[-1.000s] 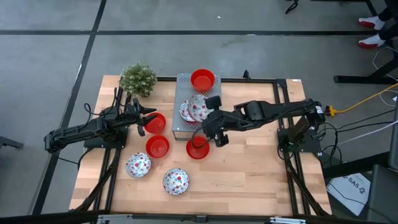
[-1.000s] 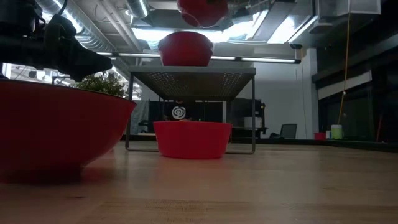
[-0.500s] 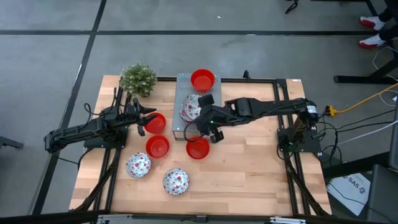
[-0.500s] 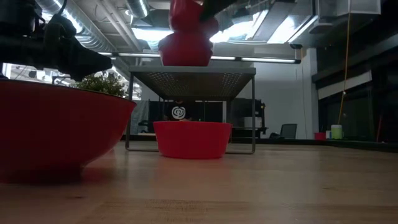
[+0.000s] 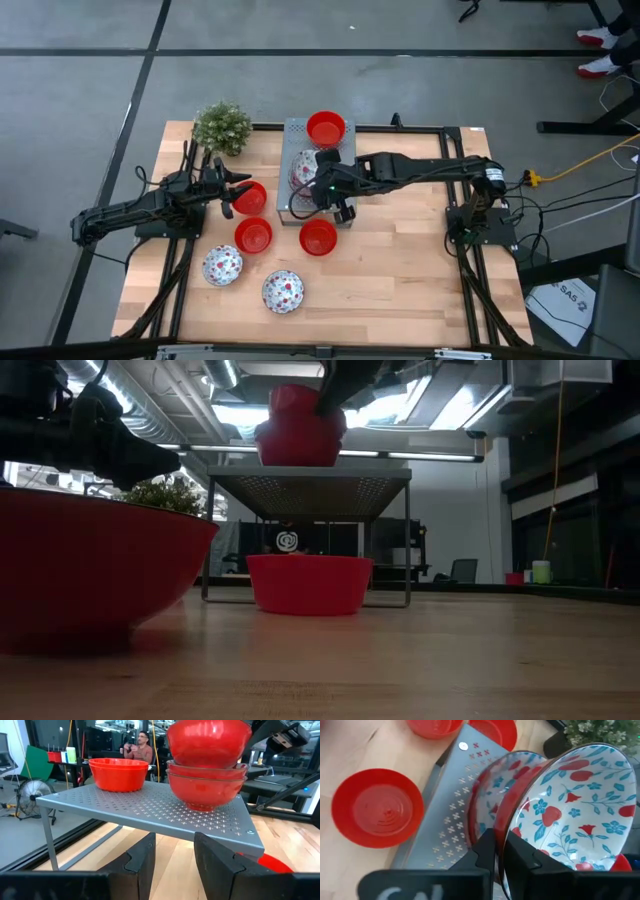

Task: Pick & Place Mini bowls
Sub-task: Stack the white patterned bowl on the white patterned bowl on the shelf

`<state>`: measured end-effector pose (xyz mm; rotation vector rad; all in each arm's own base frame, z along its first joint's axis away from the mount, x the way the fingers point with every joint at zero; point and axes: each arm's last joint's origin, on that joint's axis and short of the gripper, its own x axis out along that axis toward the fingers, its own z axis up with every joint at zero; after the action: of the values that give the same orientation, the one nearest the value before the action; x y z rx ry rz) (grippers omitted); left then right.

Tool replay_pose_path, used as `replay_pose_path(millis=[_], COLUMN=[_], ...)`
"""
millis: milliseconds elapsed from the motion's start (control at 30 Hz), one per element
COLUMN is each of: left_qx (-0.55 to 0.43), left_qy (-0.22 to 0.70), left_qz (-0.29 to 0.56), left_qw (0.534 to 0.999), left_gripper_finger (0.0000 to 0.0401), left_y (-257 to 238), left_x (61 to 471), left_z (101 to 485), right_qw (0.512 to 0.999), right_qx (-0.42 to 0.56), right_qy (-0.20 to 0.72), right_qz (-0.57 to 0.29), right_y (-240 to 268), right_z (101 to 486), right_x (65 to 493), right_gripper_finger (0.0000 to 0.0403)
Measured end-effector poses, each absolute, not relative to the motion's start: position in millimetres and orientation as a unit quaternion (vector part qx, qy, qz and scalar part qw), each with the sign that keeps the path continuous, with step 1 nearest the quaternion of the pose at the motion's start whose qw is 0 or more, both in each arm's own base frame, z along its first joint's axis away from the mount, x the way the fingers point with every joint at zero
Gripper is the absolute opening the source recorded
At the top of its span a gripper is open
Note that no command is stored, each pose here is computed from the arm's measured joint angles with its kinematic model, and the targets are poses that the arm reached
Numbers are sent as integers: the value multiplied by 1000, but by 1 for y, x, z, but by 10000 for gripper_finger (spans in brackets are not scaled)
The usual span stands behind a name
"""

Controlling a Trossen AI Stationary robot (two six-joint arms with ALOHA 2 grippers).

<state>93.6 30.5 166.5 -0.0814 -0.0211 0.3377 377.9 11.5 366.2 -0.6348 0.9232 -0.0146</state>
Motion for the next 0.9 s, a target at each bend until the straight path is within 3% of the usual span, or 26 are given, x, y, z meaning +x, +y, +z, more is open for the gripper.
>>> replay_pose_path(millis=[300, 900], left_qx=[-41, -41], left_qy=[-11, -11], left_qz=[168, 168], left_qw=[985, 985], left_gripper_finger=[130, 130], left_y=[30, 30], left_x=[94, 94], left_z=[167, 167], right_qw=[848, 847], right_qx=[-296, -298], right_qy=[439, 439], right_qz=[-11, -33], right_y=[9, 3], right_z=[366, 368], right_x=[378, 377], right_gripper_finger=[47, 156])
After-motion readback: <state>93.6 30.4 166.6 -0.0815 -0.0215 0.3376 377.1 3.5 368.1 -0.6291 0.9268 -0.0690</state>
